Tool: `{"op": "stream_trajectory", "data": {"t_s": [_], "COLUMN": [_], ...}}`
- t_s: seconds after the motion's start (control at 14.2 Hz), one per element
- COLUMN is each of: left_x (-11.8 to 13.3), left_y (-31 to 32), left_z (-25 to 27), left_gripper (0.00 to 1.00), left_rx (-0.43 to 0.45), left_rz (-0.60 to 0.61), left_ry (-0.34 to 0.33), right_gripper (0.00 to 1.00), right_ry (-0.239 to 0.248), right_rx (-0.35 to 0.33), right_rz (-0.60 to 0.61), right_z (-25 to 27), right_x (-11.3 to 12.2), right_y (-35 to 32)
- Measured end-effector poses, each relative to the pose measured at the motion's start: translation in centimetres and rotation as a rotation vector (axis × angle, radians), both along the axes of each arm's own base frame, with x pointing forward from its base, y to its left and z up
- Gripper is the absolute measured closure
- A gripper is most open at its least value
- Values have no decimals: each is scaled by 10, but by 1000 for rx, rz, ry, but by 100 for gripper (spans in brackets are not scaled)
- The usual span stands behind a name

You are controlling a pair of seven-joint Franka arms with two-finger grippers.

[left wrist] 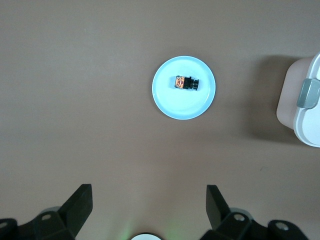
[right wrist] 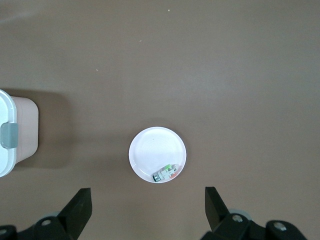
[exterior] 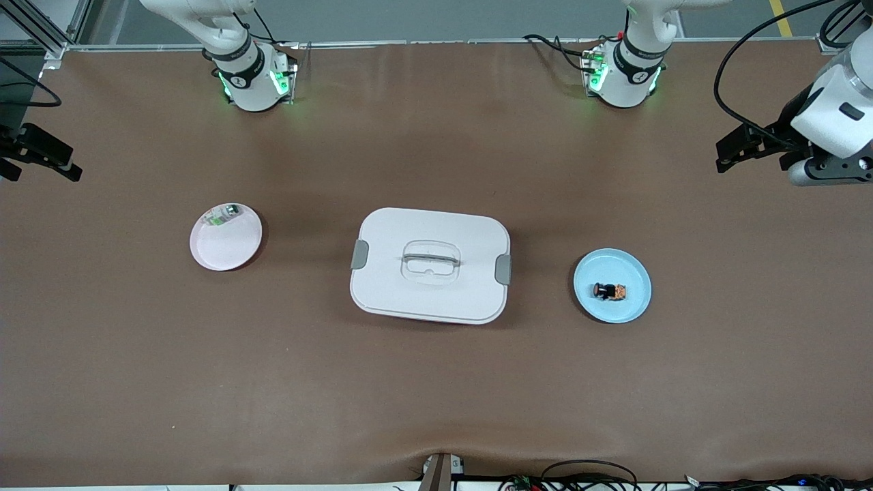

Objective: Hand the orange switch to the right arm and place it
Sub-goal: 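Move the left gripper over the orange switch on the blue plate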

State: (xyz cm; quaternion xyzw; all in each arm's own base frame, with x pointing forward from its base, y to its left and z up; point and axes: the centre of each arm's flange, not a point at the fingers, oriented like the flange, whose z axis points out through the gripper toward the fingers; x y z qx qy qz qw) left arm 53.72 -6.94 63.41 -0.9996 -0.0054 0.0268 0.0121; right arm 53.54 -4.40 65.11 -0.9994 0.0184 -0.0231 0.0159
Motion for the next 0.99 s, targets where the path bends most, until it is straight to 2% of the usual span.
{"op": "stream_trajectory", "data": {"t_s": [0.21,0.42,0.78,0.99], "left_x": [0,8,47,69], "left_y": [0,4,4,2], "left_z": [0,-15,-79,-130], "left_gripper": [0,0,0,0], "left_rx": [0,39,44,36], "left_rz": [0,0,-5,-12], "left_ry": [1,25,69,52], "right_gripper": [0,0,0,0], "right_ry": [0,0,0,0], "right_rx": [0,0,-1,-1], "right_rz": [0,0,0,0], "right_z": [0,0,0,0], "right_x": [0,0,0,0], "right_y": [0,0,0,0]}}
